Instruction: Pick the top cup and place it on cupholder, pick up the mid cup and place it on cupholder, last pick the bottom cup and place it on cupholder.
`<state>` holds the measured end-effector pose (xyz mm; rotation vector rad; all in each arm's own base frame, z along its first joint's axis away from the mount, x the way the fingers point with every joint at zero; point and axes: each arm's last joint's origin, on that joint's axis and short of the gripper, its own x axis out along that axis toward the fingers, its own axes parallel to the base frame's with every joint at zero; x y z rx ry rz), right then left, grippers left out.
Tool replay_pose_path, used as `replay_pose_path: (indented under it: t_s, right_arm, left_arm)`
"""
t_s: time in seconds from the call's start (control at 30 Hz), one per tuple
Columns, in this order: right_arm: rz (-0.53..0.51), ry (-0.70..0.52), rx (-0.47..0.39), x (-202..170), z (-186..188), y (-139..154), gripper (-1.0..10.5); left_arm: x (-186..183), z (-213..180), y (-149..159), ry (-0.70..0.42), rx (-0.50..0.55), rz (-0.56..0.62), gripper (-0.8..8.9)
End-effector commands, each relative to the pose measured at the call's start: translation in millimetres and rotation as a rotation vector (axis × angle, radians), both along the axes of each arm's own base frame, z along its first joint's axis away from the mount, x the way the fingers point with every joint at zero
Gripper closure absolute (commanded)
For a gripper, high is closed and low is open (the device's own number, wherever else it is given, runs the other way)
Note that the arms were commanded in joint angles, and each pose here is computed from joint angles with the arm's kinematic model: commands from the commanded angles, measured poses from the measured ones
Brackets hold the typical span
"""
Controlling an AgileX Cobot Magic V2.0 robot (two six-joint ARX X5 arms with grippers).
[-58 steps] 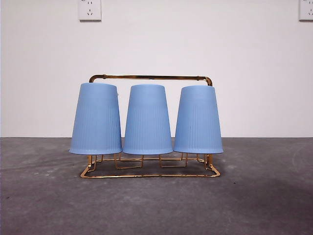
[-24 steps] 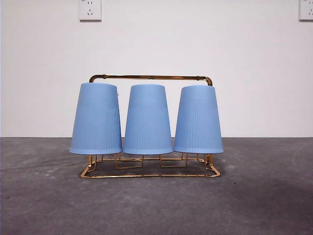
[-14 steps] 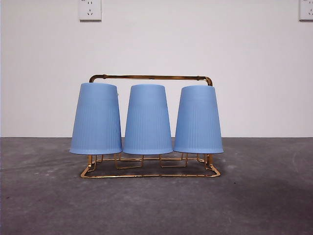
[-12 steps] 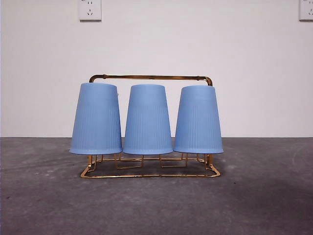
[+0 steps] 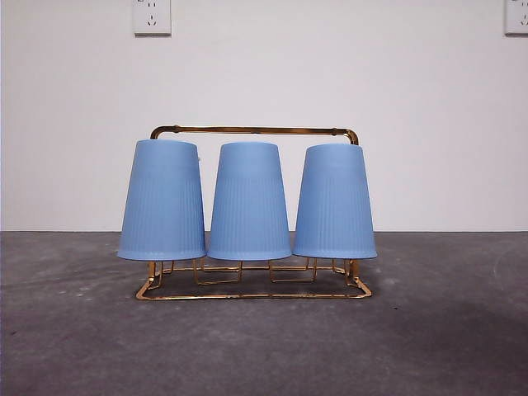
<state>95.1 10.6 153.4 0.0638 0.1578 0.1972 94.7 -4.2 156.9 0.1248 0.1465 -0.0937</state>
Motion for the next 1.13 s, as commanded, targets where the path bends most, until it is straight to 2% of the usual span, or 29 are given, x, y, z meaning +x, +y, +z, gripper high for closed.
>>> replay_pose_path:
  t_s: [0.03,1.13]
  right_arm:
    - [-0.001,0.0,0.011,0.3,-1.3,0.1,9.4]
    - [-0.001,0.0,0.011,0.3,-1.3,0.1,9.4]
  left_arm:
    - [0.8,-7.3,0.2,0.026,-0.008,0.002,8.04]
    - [0.8,-7.3,0.2,0.026,-0.008,0.002,8.04]
